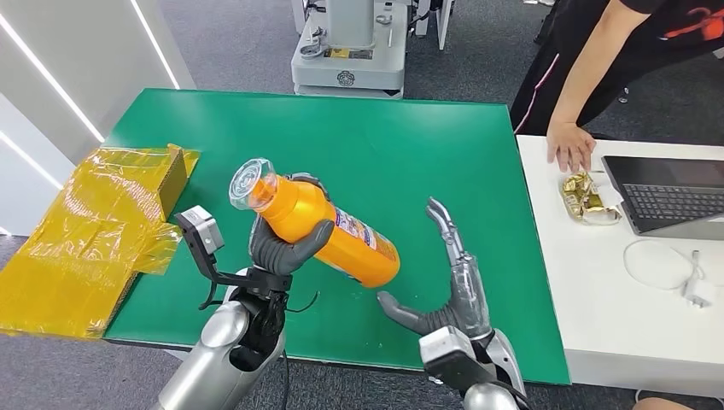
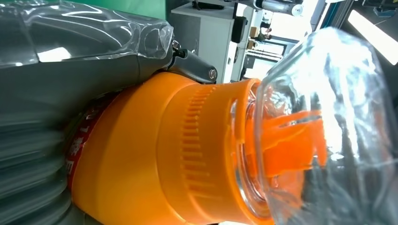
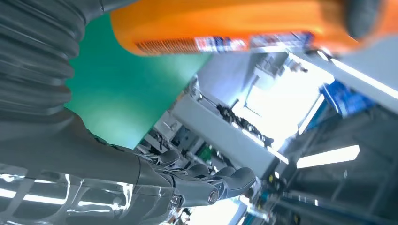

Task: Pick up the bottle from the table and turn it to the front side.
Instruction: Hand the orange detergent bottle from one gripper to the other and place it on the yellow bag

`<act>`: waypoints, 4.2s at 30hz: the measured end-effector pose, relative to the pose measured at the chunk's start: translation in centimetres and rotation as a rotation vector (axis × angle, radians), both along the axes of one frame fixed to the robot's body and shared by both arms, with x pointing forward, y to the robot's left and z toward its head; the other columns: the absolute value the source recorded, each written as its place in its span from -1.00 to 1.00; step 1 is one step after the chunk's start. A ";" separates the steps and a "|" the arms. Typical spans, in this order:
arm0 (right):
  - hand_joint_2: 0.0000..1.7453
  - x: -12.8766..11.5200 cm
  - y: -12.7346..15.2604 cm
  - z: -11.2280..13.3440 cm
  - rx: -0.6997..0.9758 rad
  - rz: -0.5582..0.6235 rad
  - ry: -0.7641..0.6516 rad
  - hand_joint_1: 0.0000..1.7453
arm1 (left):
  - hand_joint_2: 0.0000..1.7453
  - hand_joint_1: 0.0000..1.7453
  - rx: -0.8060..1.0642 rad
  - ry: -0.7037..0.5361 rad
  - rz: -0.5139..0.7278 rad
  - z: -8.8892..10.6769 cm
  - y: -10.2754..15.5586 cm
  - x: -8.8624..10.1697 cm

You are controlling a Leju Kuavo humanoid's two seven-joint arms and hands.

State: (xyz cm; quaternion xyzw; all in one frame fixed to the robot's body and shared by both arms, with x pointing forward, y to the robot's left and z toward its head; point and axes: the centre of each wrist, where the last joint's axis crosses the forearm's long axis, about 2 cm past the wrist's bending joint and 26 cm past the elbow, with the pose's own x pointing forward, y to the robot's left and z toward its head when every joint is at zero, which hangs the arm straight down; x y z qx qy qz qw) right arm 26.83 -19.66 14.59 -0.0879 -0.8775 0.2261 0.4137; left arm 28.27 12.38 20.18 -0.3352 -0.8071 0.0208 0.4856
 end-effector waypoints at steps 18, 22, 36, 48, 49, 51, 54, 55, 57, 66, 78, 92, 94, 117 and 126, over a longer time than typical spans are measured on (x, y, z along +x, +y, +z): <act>1.00 -5.7 1.4 4.0 0.302 -0.032 -0.174 -1.00 | 1.00 1.00 0.242 -0.075 0.233 -0.3 2.8 0.0; 1.00 -6.6 1.3 4.5 0.325 -0.061 -0.197 -1.00 | 1.00 1.00 0.545 -0.164 0.305 -0.5 4.5 0.3; 1.00 -8.5 0.9 4.6 0.367 0.001 -0.174 -1.00 | 1.00 1.00 1.813 -0.484 0.550 -0.2 21.5 2.3; 1.00 -9.0 0.9 4.7 0.373 0.038 -0.162 -1.00 | 1.00 1.00 2.190 -0.464 0.382 0.2 26.4 4.2; 1.00 -9.0 0.9 4.7 0.377 0.042 -0.161 -1.00 | 1.00 1.00 2.218 -0.461 0.347 0.1 26.6 4.6; 1.00 -8.9 0.9 4.8 0.381 0.051 -0.159 -1.00 | 1.00 1.00 2.275 -0.456 0.276 -0.3 27.0 5.4; 1.00 -8.9 0.9 4.8 0.386 0.058 -0.160 -1.00 | 1.00 1.00 2.337 -0.443 0.182 -0.9 27.3 6.4; 1.00 -8.9 0.9 4.8 0.387 0.058 -0.161 -1.00 | 1.00 1.00 2.353 -0.435 0.150 -1.1 27.5 6.7; 1.00 -8.9 1.0 4.8 0.388 0.059 -0.163 -1.00 | 1.00 1.00 2.383 -0.408 0.084 -1.5 27.7 7.4; 1.00 -8.9 1.0 4.8 0.392 0.063 -0.161 -1.00 | 1.00 1.00 2.429 -0.260 -0.083 -4.1 28.8 9.8; 1.00 -8.9 1.0 4.8 0.390 0.067 -0.159 -1.00 | 1.00 1.00 2.437 -0.152 -0.123 -5.8 29.3 10.3; 1.00 -8.6 1.1 5.0 0.388 0.093 -0.145 -1.00 | 1.00 -1.00 2.409 0.042 0.023 -7.6 30.8 9.9; 1.00 -8.5 1.1 5.1 0.393 0.093 -0.144 -1.00 | 1.00 -1.00 2.418 0.055 0.050 -7.9 30.9 9.6; 1.00 -8.6 1.1 5.2 0.385 0.107 -0.131 -1.00 | 1.00 -1.00 2.370 0.091 0.218 -9.0 32.0 5.8; 1.00 -8.9 1.0 5.4 0.389 0.102 -0.135 -1.00 | 1.00 -1.00 2.290 -0.012 0.335 -6.9 32.0 4.6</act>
